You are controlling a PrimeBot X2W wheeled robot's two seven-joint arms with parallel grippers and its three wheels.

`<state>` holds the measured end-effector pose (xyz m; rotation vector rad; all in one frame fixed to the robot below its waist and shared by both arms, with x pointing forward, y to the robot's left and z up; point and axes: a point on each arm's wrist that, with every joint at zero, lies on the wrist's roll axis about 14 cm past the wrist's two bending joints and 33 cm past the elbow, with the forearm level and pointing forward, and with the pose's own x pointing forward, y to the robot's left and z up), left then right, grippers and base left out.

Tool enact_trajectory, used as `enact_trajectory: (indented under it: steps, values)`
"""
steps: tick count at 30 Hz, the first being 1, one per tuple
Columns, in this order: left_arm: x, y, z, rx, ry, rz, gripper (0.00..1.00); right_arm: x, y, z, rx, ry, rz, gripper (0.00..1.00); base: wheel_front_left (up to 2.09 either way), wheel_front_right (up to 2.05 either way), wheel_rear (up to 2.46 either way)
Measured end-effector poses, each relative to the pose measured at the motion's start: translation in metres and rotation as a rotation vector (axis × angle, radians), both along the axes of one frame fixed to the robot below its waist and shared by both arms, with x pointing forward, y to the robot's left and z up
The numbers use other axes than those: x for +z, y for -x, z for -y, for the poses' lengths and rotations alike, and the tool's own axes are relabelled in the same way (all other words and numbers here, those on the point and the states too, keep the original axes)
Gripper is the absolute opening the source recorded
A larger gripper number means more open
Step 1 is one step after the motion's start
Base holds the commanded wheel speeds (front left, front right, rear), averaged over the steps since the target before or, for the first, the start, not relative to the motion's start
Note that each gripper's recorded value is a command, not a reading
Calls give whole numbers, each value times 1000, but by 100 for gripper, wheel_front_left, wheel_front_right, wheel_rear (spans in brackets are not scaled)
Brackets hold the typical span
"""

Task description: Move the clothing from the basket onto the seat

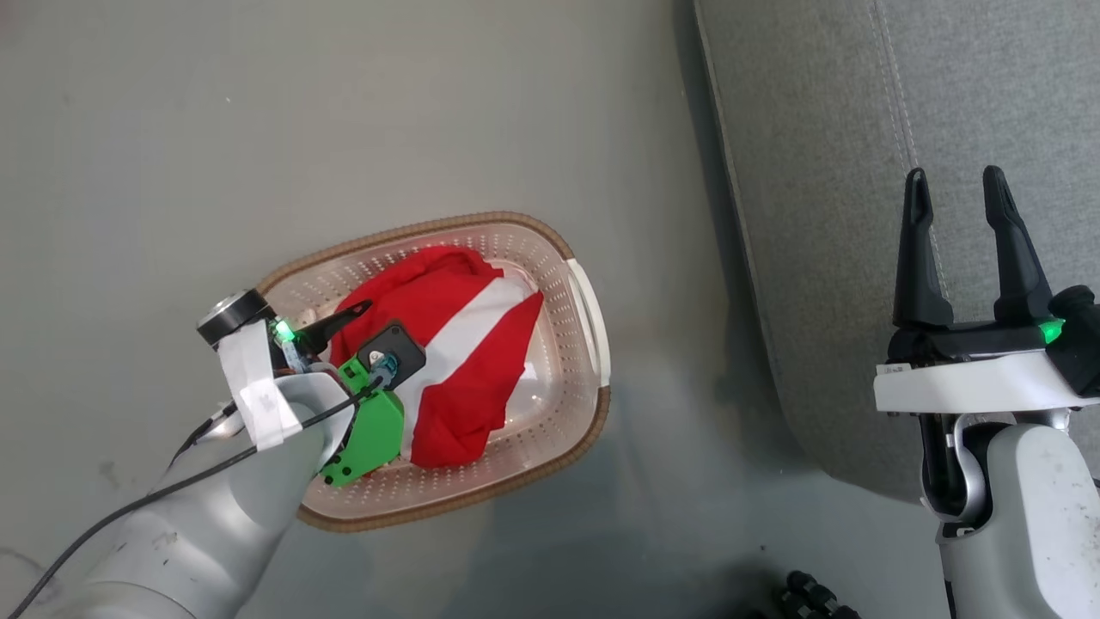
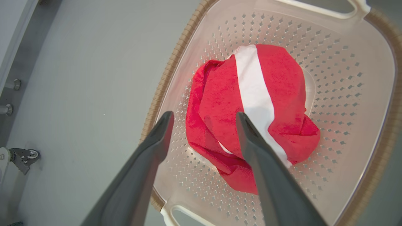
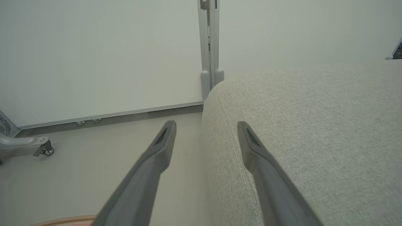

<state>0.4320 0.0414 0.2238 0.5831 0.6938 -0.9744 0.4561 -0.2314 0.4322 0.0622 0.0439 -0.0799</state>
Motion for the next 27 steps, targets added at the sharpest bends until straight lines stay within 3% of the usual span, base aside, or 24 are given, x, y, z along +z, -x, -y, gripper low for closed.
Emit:
enact_trajectory:
  steps: [9, 17, 27]
  values:
    - [-61, 0, 8, -90, -122, -126, 100, -41, 1, 17, -48, -13, -98, 100, 0, 0, 0]
    - [-103, -11, -7, -81, -236, -196, 100, -64, 1, 27, -74, -11, -151, 100, 0, 0, 0]
    - [-124, -7, 12, -103, -192, -220, 100, -84, 7, 36, -97, 9, -210, 100, 0, 0, 0]
